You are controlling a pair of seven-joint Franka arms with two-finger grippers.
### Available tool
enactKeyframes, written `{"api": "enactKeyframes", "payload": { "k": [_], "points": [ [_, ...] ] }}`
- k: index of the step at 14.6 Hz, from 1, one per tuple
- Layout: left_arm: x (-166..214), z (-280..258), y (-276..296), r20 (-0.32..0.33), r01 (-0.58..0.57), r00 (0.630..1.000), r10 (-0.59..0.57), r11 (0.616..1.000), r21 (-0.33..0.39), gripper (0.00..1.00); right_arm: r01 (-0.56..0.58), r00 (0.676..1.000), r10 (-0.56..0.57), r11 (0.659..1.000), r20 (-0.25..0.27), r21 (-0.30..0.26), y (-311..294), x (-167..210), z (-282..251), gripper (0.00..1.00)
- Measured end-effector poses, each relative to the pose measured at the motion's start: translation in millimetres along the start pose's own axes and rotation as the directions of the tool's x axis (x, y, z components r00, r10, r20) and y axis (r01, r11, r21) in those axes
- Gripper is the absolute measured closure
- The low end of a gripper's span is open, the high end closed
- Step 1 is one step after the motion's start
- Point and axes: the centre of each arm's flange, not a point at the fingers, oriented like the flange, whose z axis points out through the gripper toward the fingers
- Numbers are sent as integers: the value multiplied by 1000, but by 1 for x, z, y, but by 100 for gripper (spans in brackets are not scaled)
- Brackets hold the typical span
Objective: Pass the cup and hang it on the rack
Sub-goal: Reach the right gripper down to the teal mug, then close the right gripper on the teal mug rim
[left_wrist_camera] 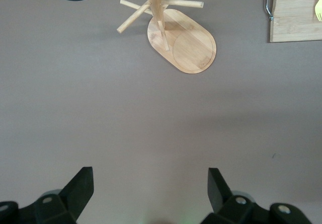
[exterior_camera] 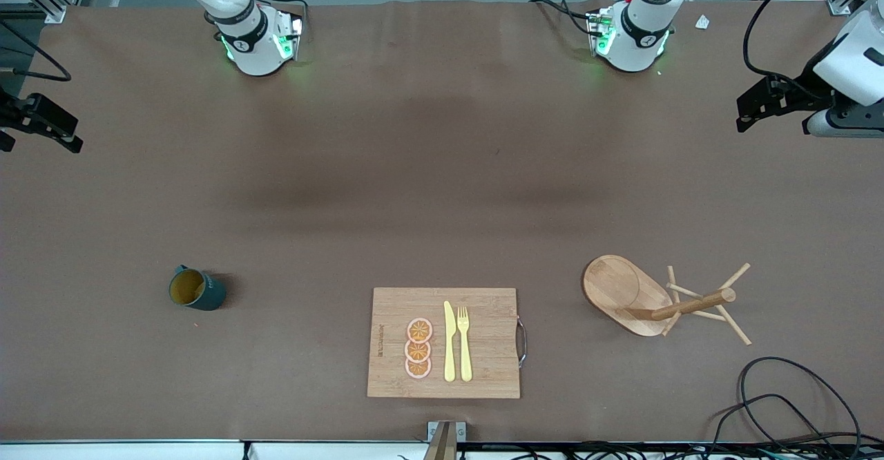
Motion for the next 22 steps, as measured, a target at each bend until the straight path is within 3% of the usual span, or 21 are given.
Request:
{"api": "enactKeyframes", "payload": {
  "k": [5,8,10,14,18,22],
  "points": [
    [0,-3,-4,-7,7,1000,-7,1000,-1,0,7,999,-7,1000,39,1,-4,0,9,0],
    [2,-11,-5,-24,9,1000,-9,1000,2,0,18,995,-18,1000,100,-1,-27,12,40,0],
    [3,-14,-5,-30,9,1000,-9,1000,2,0,-18,990,21,1000,142,-16,-50,32,84,0],
    [5,-11,-6,-25,9,1000,-9,1000,2,0,-43,985,49,998,165,-41,-75,80,201,0],
    [6,-10,-5,-24,9,1000,-9,1000,1,0,-48,988,56,997,143,-55,-76,110,320,0],
    [5,-9,-5,-13,8,1000,-8,1000,2,0,-70,987,76,997,145,-44,-74,115,402,0]
  ]
}}
